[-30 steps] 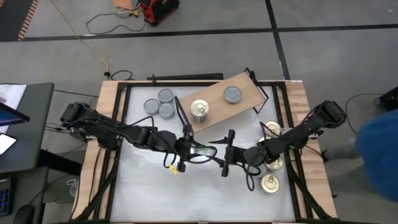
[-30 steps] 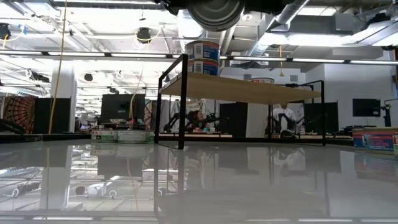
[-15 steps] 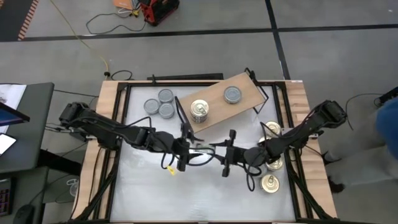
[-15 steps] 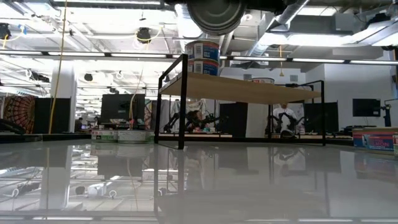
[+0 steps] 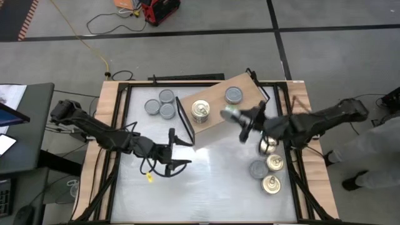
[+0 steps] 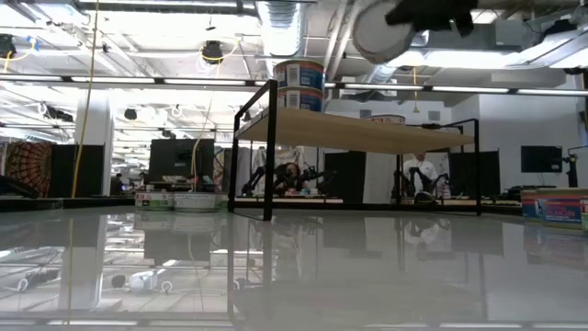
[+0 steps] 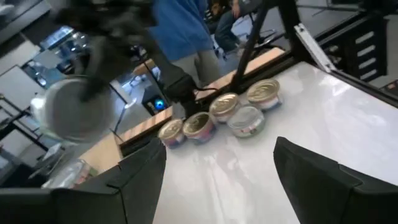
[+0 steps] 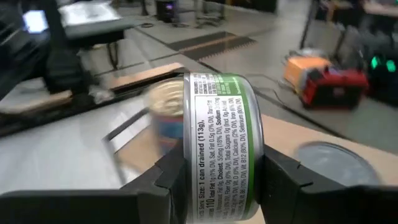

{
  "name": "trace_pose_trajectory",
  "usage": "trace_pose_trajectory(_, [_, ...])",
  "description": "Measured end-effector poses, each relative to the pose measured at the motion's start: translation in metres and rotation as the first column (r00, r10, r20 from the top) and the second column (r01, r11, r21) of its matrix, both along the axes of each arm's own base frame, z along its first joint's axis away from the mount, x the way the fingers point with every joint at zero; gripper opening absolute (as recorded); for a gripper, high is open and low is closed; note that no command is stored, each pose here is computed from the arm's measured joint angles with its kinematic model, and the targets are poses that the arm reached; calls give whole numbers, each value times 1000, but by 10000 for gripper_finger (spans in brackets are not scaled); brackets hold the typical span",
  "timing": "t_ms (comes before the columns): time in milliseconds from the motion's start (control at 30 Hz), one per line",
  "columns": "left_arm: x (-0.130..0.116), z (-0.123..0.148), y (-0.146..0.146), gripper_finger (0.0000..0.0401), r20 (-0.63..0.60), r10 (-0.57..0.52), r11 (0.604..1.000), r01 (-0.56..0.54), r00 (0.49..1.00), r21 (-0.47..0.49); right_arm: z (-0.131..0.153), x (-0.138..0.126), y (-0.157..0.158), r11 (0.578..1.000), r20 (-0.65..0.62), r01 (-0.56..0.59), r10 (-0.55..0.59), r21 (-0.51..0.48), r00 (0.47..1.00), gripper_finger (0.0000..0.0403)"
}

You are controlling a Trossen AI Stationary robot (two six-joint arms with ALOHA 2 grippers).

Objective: Stack canned seafood by type on shelf
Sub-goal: Stack the green tuna can on top of the green tuna can

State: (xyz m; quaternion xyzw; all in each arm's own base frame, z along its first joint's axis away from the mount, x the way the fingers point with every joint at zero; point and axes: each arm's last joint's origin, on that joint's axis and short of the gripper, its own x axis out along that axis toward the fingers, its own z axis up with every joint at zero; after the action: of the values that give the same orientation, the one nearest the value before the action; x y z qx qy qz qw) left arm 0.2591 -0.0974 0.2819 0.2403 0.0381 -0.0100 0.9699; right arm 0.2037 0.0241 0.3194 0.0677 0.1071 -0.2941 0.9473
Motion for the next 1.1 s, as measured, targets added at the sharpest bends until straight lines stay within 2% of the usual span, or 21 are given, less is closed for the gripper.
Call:
trace_pose_trajectory(133, [-7,-7,0,279,3,-23,999,23,1000,-33,6,-13,-33,993,37,10,-14,120,999,179])
trace_pose_trajectory(333, [-12,-21,-6,279,-40,-180,983,178,983,-43,1,-20,-81,966,18,29,-35,257,999,167])
trace_pose_trajectory(433, [-13,-32,-9,278,-52,-254,966,251,966,-58,-3,-21,-102,945,22,27,-36,325,999,173])
trace_pose_trajectory(600, [-18,-44,-9,278,-8,-307,948,306,952,-85,-13,-20,-130,912,22,10,-21,410,1000,188])
trace_pose_trajectory(733, [-22,-52,-7,278,7,-285,952,284,959,-112,-18,-17,-146,889,51,-30,8,457,999,177])
trace_pose_trajectory(900, [-24,-54,-6,278,10,-270,955,269,963,-122,-21,-17,-161,881,71,-13,-23,474,997,163])
trace_pose_trajectory(1100, [-24,-54,-6,278,12,-269,957,269,963,-107,-22,-21,-168,856,90,-24,-27,517,996,194])
